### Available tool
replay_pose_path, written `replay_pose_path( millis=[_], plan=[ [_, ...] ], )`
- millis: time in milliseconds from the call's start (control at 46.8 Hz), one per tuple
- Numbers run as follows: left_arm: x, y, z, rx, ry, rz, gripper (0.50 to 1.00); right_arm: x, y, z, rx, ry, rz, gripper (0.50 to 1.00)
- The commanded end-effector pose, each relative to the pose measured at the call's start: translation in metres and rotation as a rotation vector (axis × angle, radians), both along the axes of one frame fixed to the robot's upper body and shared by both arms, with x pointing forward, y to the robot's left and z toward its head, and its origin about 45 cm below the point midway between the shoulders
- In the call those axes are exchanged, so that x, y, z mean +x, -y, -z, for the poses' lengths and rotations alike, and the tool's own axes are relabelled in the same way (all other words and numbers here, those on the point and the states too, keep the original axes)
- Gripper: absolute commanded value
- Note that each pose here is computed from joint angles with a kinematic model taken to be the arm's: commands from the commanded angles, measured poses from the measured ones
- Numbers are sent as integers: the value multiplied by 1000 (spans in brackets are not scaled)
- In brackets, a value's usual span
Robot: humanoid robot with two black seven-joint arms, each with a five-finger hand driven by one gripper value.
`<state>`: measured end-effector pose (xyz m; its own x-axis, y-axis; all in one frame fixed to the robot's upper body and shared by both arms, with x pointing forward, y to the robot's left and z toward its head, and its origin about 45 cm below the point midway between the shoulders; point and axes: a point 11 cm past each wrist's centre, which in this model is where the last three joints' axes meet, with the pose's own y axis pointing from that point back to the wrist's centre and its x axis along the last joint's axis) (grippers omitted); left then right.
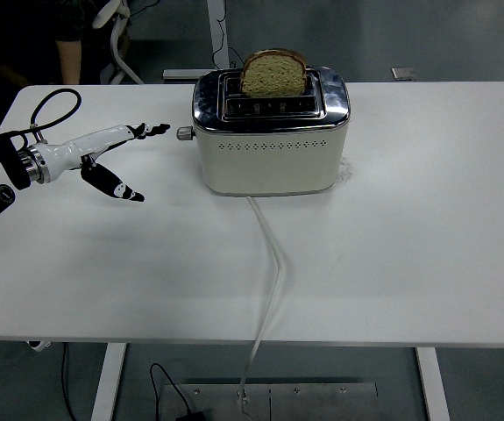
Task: Press down toaster
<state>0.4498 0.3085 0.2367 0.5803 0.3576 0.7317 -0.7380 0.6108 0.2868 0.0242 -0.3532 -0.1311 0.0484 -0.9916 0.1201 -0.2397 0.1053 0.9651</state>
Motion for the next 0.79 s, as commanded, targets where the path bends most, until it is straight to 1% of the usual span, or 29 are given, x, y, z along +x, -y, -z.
replay_pose_path(
  millis=[0,769],
  plan=[
    [0,3,2,4,-6,-1,1000,0,0,0,0,0,0,998],
    [-1,22,14,-4,-30,26,1000,0,0,0,0,0,0,998]
  ],
)
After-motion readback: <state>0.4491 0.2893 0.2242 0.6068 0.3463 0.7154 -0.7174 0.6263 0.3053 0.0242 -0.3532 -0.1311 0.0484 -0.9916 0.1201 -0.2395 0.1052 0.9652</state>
